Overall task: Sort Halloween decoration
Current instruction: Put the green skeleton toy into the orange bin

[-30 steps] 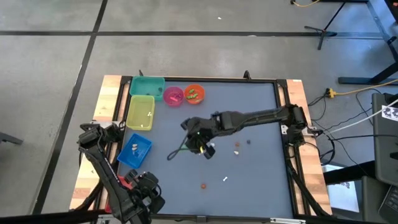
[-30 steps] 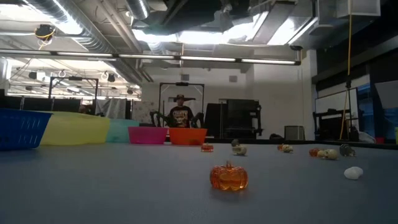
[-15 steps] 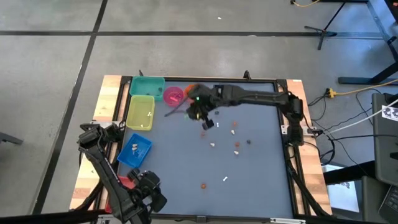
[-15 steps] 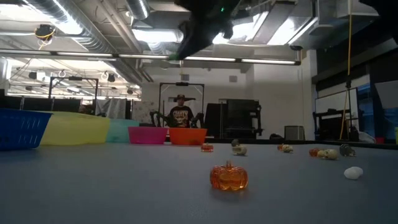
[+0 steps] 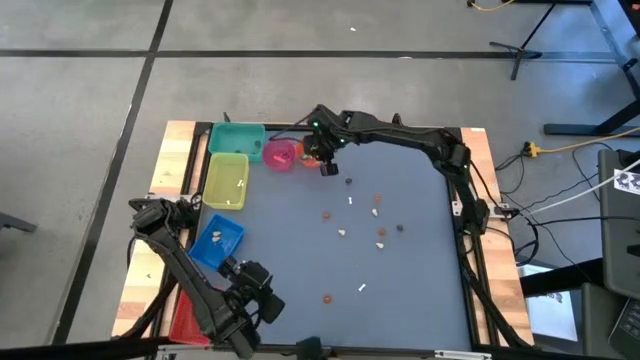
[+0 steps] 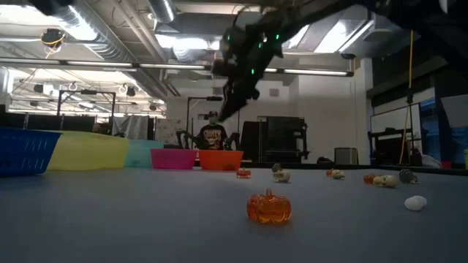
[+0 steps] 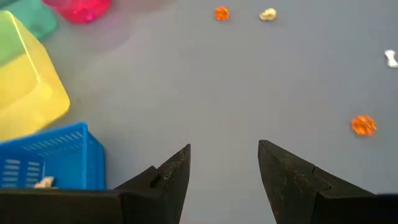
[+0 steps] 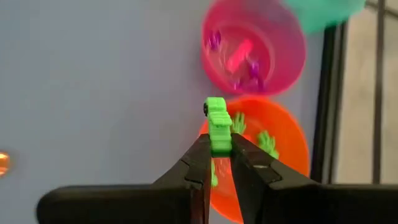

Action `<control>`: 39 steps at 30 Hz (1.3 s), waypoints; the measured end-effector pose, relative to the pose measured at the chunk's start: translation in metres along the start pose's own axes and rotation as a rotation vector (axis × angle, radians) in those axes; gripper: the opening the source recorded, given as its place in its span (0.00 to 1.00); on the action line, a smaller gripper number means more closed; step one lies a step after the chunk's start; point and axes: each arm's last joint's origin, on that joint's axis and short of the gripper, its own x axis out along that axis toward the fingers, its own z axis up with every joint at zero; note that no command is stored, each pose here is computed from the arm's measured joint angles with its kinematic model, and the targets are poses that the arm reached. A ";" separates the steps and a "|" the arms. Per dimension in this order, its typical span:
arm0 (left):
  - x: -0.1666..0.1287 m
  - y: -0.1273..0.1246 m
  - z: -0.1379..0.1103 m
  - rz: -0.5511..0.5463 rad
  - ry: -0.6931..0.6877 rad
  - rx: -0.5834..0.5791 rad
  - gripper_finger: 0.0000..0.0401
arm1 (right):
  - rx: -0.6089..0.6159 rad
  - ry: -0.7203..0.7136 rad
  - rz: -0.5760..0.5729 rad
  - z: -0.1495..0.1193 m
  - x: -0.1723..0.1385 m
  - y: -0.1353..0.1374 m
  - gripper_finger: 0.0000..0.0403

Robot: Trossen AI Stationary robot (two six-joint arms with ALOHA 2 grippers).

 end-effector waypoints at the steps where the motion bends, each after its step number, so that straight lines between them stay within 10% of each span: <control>1: 0.003 -0.001 0.003 0.005 -0.006 0.009 0.43 | 0.010 0.014 0.004 -0.005 0.006 -0.003 0.13; 13: 0.030 -0.004 0.034 0.077 -0.024 0.188 0.43 | 0.048 0.088 -0.028 -0.024 0.024 -0.016 0.13; 39: 0.045 -0.005 0.051 0.118 -0.009 0.173 0.43 | 0.041 0.076 -0.036 -0.022 0.024 -0.016 0.17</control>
